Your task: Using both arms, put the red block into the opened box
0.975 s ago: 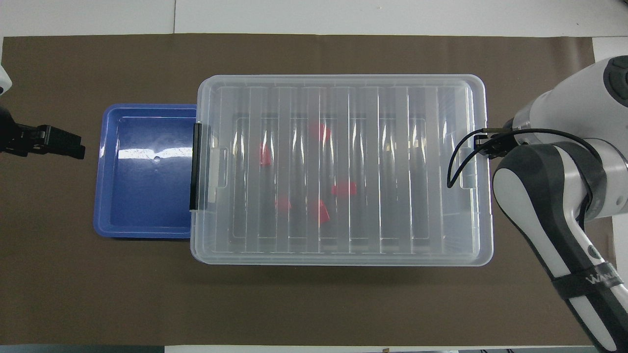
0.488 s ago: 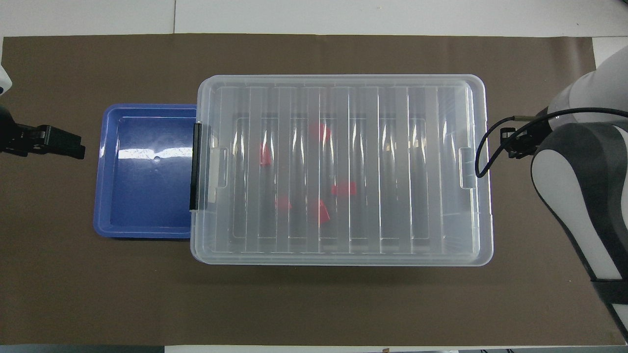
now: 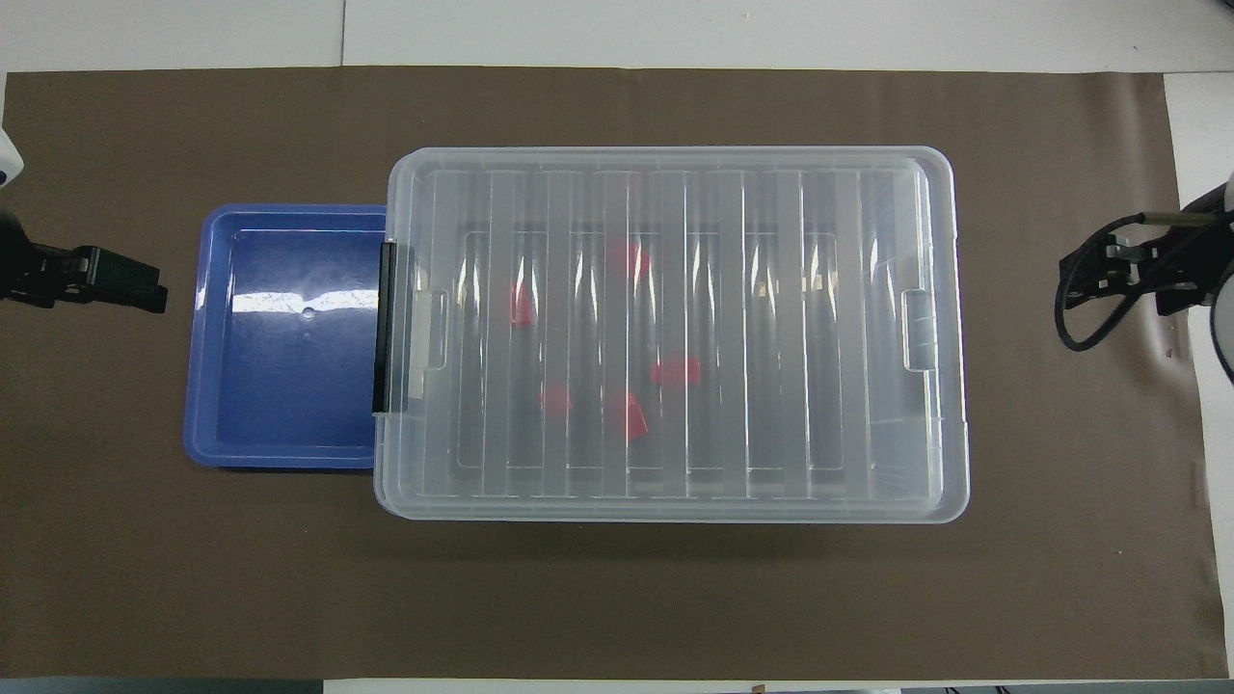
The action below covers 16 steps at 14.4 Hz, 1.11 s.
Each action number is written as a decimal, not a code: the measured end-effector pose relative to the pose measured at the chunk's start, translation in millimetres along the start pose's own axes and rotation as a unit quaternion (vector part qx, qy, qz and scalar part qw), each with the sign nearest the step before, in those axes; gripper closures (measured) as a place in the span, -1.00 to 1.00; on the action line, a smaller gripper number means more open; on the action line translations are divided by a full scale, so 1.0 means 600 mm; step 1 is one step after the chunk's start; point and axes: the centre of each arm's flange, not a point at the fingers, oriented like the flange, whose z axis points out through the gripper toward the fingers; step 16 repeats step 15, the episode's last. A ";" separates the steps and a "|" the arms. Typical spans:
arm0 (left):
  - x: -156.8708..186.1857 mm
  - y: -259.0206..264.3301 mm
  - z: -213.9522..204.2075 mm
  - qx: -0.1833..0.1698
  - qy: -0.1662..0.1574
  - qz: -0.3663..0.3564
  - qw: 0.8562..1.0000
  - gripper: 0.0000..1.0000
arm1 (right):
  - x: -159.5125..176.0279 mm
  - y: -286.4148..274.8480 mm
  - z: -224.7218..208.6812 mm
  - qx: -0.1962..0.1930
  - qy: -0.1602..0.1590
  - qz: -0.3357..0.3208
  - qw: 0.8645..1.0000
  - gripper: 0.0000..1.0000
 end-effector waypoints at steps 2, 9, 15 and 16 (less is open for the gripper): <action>0.000 0.000 0.000 0.000 0.000 0.000 1.000 -1.00 | -0.012 0.046 -0.017 0.016 0.003 0.013 1.000 -1.00; 0.000 0.000 0.000 0.000 0.000 0.000 1.000 -1.00 | -0.006 0.050 -0.007 0.019 0.005 0.011 1.000 -1.00; 0.000 0.000 0.000 0.000 0.000 0.000 1.000 -1.00 | -0.005 0.049 -0.008 0.020 0.008 0.011 1.000 -1.00; 0.000 0.000 0.000 0.000 0.000 0.000 1.000 -1.00 | -0.005 0.049 -0.008 0.020 0.008 0.011 1.000 -1.00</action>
